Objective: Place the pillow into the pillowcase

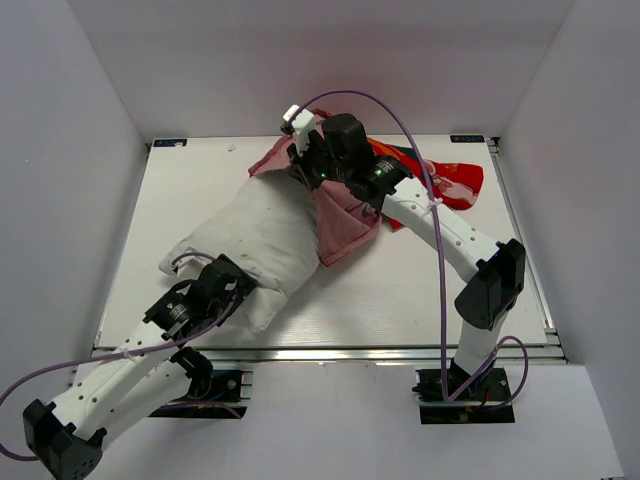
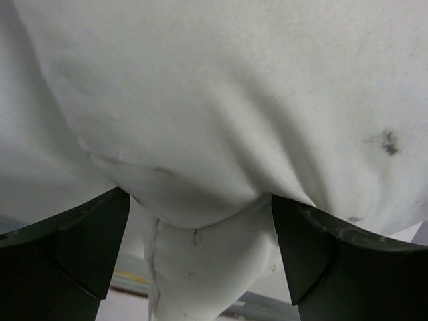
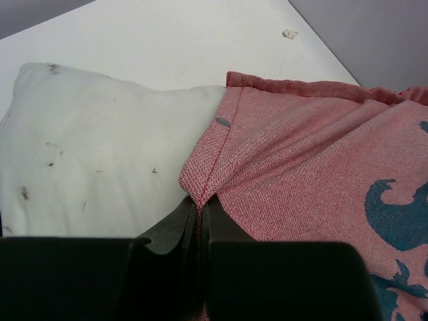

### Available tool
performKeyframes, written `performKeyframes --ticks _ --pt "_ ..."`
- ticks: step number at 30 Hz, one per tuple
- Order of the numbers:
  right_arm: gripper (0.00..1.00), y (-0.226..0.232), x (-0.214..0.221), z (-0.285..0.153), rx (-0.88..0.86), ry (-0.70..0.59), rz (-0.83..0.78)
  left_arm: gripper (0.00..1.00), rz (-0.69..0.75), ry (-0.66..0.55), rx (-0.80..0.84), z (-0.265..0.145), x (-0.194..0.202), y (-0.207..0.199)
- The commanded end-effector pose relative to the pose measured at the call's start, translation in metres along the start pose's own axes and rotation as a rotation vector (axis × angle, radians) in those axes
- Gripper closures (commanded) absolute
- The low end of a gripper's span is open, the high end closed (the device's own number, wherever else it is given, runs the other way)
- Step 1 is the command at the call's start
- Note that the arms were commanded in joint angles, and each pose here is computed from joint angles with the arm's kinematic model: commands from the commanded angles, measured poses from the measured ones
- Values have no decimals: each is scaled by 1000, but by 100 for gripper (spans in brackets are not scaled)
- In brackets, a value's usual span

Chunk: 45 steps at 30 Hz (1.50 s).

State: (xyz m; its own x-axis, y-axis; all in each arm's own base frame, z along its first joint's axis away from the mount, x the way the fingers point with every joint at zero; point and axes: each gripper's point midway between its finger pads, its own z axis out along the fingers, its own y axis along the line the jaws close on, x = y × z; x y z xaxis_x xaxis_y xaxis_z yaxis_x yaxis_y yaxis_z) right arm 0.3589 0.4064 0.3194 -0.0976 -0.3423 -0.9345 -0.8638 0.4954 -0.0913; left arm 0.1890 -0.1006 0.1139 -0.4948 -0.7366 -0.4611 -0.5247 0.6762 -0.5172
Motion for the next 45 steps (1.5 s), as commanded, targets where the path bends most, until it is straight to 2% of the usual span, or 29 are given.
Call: performKeyframes --ticks 1,2,3,4,6,8,10,11,13,14,16,17,22,23,24,25,26,27,30,32,33,34,36,39,40,41,43,44,45 --pt "100 20 -39 -27 -66 -111 -2 5 -81 -78 96 14 -20 -34" --pt "100 22 -40 -30 -75 -112 -4 11 -91 -85 147 17 -24 -46" --pt "100 23 -40 -32 -78 -111 -6 35 -107 -96 160 21 -29 -47" --pt "100 24 -38 -33 -82 -107 -8 50 -95 -82 182 24 -27 -48" --pt "100 26 -37 -36 -90 -106 -13 78 -115 -126 289 20 -46 -70" --pt "100 30 -37 -41 -110 -107 -35 92 -73 -147 425 5 -59 -102" --pt "100 33 -37 -47 -128 -107 -53 100 -12 -186 500 -9 -74 -125" --pt "100 34 -37 -48 -133 -109 -70 100 0 -214 600 -34 -88 -153" --pt "100 34 -40 -54 -132 -123 -86 100 68 -249 670 -53 -101 -178" --pt "100 33 -39 -54 -122 -122 -93 100 81 -276 765 -83 -116 -206" --pt "100 30 -45 -58 -111 -139 -102 100 145 -290 813 -98 -125 -230" --pt "100 27 -48 -60 -98 -148 -105 100 163 -305 901 -130 -137 -254" --pt "100 4 -73 -73 -37 -202 -72 100 282 -353 1088 -192 -165 -327" --pt "100 -1 -82 -77 -25 -228 -56 100 300 -351 1096 -185 -169 -345" --pt "100 -13 -97 -85 -3 -267 -13 100 310 -398 1180 -219 -183 -365" --pt "100 -19 -107 -89 2 -289 9 100 311 -418 1217 -230 -190 -379" --pt "100 -21 -117 -92 -10 -310 30 100 328 -394 1207 -207 -190 -400" --pt "100 -30 -145 -102 -6 -374 67 100 333 -451 1300 -248 -207 -420" --pt "100 -35 -200 -124 -29 -512 99 100 339 -490 1410 -269 -225 -469" --pt "100 -35 -220 -135 -56 -588 170 100 320 -532 1484 -285 -236 -487" --pt "100 -40 -234 -145 -53 -669 173 100 307 -516 1496 -269 -235 -500" --pt "100 -41 -241 -151 -73 -713 235 100 276 -592 1597 -306 -246 -502" --pt "100 -58 -258 -170 -38 -819 282 100 217 -595 1639 -311 -251 -504" --pt "100 -92 -255 -178 23 -841 415 100 200 -545 1646 -300 -245 -509" --pt "100 -105 -234 -164 54 -787 455 100 220 -507 1641 -294 -238 -509" --pt "100 -116 -216 -156 76 -746 476 100 231 -437 1606 -268 -222 -512" --pt "100 -138 -178 -156 118 -683 506 100 250 -354 1576 -250 -199 -510" --pt "100 -150 -117 -127 145 -560 569 100 272 -252 1521 -210 -166 -510" --pt "100 -164 -95 -140 196 -542 562 100 281 -206 1495 -192 -149 -508"
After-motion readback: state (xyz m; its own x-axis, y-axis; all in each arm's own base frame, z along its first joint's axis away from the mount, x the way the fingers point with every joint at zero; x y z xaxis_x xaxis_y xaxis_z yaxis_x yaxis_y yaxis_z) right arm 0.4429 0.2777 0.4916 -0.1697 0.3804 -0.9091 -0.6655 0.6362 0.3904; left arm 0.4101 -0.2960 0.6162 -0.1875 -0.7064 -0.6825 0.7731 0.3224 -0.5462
